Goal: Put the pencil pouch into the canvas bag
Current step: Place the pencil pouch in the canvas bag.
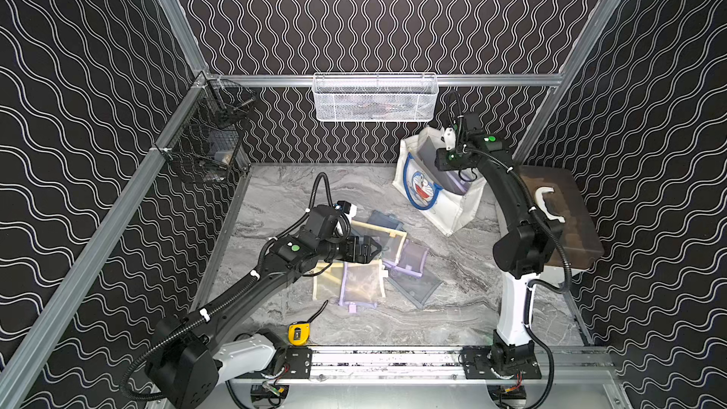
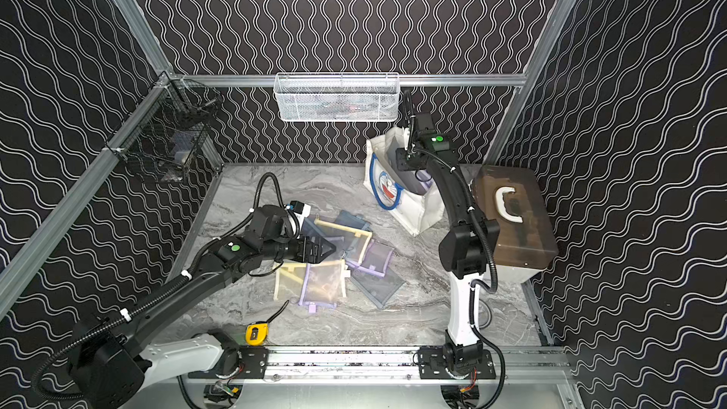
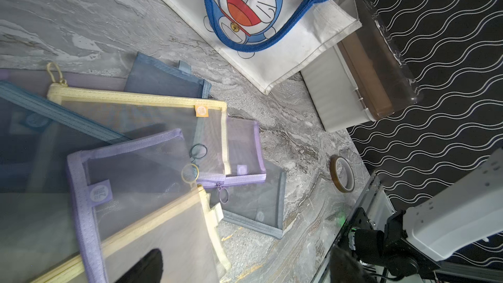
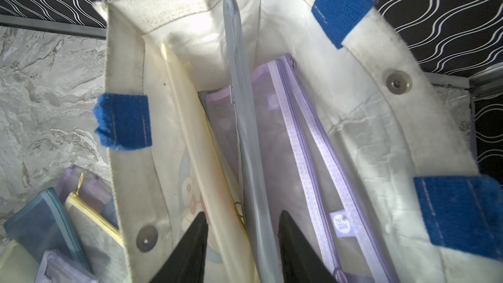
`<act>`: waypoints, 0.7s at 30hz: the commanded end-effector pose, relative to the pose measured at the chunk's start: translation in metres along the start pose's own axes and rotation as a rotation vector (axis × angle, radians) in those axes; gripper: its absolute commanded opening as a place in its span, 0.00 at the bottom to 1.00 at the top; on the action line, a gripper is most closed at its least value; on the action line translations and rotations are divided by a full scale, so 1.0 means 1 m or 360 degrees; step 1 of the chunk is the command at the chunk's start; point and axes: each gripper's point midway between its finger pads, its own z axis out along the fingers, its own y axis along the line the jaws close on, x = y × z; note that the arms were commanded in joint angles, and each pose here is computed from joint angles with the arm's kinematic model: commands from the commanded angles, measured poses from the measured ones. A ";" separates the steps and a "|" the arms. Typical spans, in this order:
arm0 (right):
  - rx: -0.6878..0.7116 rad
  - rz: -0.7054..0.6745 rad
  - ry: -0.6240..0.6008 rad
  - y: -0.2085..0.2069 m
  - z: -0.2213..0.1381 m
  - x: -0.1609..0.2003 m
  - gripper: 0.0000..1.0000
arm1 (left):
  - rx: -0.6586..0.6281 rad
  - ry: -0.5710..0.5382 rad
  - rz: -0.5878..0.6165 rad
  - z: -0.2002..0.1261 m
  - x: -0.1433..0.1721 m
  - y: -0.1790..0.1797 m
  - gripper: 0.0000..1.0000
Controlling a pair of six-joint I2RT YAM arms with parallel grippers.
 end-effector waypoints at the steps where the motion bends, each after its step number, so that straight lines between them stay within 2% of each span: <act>1: -0.0023 0.0026 0.0012 0.003 0.006 0.003 0.45 | -0.0043 -0.0019 -0.0021 -0.002 -0.001 0.005 0.99; 5: -0.0004 0.0025 0.0064 0.000 0.023 0.012 0.41 | -0.0048 -0.0024 -0.0033 -0.003 -0.001 0.005 0.99; 7: -0.0004 0.0039 0.0060 -0.003 0.031 0.010 0.21 | -0.0059 -0.0027 -0.0034 -0.005 -0.002 0.005 0.99; 9: -0.0004 0.0062 0.0075 -0.007 0.039 0.011 0.09 | -0.0068 -0.0031 -0.0036 -0.007 -0.001 0.006 0.98; 11: -0.0014 0.0079 0.0096 -0.010 0.050 0.013 0.02 | -0.0075 -0.0034 -0.0038 -0.008 -0.001 0.006 0.98; 16: -0.0042 0.0099 0.0159 -0.013 0.075 0.024 0.00 | -0.0101 -0.0029 -0.0035 -0.010 0.000 0.009 0.98; 21: -0.0015 0.0078 0.0213 -0.016 0.082 0.032 0.00 | -0.0090 -0.0034 -0.0044 -0.007 0.000 0.009 0.98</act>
